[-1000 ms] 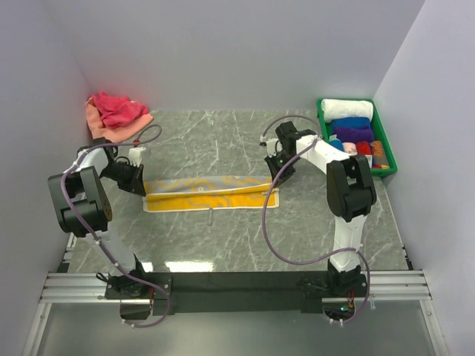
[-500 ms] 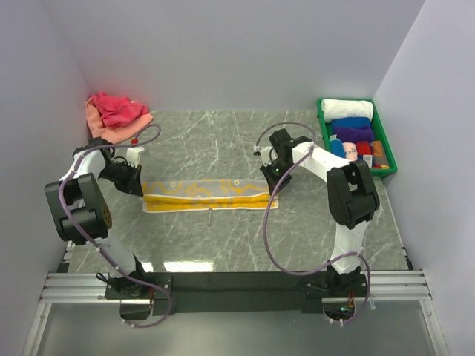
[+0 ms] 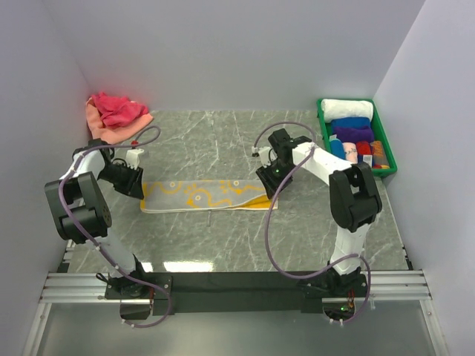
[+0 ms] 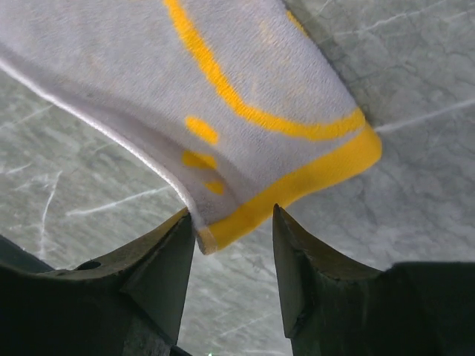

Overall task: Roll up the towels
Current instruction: Fold the towel

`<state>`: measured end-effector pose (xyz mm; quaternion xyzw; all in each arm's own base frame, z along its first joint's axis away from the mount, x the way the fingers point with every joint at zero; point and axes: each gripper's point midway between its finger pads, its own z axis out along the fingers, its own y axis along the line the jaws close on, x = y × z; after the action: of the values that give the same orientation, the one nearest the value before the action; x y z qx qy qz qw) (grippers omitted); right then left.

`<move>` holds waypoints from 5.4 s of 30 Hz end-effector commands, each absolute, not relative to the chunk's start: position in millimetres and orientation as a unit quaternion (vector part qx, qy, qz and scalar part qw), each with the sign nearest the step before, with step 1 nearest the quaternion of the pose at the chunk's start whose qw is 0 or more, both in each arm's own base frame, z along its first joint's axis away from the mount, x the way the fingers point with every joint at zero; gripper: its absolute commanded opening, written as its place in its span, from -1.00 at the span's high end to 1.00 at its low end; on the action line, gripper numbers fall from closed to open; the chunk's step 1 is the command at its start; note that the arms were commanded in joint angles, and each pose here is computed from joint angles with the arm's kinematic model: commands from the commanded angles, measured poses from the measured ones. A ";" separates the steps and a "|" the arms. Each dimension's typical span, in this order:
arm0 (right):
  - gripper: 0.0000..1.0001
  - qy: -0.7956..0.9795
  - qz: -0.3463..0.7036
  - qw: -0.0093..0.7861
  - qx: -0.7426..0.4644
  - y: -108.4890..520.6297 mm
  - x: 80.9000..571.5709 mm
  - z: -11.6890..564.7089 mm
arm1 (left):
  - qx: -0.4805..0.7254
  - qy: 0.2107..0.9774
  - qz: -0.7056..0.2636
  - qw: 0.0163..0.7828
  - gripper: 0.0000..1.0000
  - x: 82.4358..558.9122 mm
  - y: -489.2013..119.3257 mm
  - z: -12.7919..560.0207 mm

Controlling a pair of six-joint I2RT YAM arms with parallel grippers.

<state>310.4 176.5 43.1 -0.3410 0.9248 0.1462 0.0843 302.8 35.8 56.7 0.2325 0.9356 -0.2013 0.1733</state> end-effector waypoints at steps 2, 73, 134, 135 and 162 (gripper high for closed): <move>-0.06 0.910 0.164 0.135 -0.357 180.6 310.5 92.0 | 0.248 0.928 -0.199 0.194 0.25 306.9 39.4 79.7; 0.00 0.964 0.081 0.162 -0.196 143.0 403.0 78.0 | 0.142 0.922 -0.201 0.300 0.02 368.3 17.9 106.3; 1.00 0.931 0.242 0.089 -0.259 263.9 353.6 86.2 | -0.006 0.909 -0.150 0.389 -0.99 389.1 32.8 170.6; 1.00 0.930 0.245 0.084 -0.263 269.3 351.6 84.1 | -0.007 0.909 -0.148 0.389 -0.99 388.3 33.7 170.4; 0.64 0.919 0.284 0.053 -0.267 309.7 353.9 62.2 | 0.000 0.913 -0.158 0.377 -0.99 382.3 28.9 155.3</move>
<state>356.2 294.7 55.4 -0.2560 0.9275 0.2676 0.0514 380.8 33.1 149.9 -0.0151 0.9188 -0.1531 0.3635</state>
